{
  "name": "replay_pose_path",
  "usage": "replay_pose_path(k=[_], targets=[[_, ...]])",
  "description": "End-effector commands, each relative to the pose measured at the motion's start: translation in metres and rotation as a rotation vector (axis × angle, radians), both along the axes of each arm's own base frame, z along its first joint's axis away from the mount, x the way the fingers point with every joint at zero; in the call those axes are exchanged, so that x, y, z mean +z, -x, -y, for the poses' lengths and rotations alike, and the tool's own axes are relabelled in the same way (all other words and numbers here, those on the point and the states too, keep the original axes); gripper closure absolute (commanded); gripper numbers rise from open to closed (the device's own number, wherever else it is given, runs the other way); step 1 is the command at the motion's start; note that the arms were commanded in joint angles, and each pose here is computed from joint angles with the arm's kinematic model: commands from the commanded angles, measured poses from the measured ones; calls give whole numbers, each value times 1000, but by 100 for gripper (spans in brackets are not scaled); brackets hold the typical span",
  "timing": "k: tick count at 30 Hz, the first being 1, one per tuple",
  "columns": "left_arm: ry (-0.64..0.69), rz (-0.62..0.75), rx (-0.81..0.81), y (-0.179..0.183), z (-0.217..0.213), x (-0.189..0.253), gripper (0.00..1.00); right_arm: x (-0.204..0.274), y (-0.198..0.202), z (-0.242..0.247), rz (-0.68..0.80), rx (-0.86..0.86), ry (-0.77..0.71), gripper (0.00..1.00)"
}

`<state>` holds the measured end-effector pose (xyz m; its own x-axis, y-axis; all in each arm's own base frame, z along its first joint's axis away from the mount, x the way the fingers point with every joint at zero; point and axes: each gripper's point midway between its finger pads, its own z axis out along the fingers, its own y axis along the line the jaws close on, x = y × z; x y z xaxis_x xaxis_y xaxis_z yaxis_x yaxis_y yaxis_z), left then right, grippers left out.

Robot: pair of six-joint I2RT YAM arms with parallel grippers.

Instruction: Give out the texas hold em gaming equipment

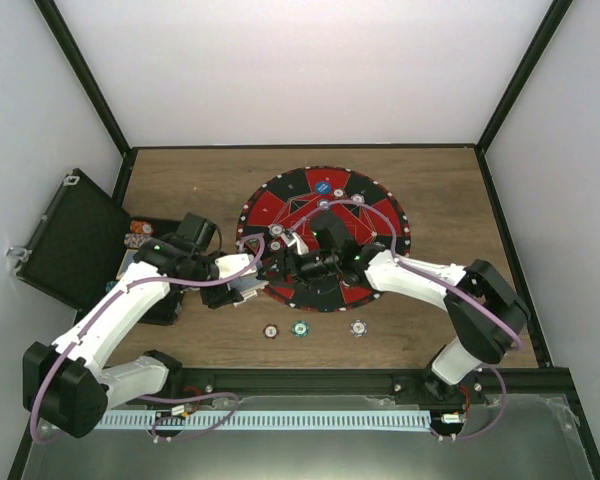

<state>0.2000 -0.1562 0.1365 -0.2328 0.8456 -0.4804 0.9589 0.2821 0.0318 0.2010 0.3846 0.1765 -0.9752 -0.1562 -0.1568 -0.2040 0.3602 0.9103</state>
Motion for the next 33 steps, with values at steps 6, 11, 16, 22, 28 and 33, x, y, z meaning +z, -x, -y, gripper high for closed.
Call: replay_pose_path(k=[6,11,16,22,28,33], targets=[[25,49,-28,0,4,12,96,18,-2,-32,-8,76,-85,44],[28,65,-33,-1,5,13,96,13,-1,-44,-36,98,-98,56],[31,95,-24,-6,5,14,72,11,2,-46,-59,99,-114,84],[107,143,-13,-8,13,26,0,11,6,-41,-75,94,-126,94],[177,142,-57,-3,23,44,0,11,12,-37,-93,103,-147,94],[212,117,-104,7,29,44,0,21,15,-39,-93,115,-180,93]])
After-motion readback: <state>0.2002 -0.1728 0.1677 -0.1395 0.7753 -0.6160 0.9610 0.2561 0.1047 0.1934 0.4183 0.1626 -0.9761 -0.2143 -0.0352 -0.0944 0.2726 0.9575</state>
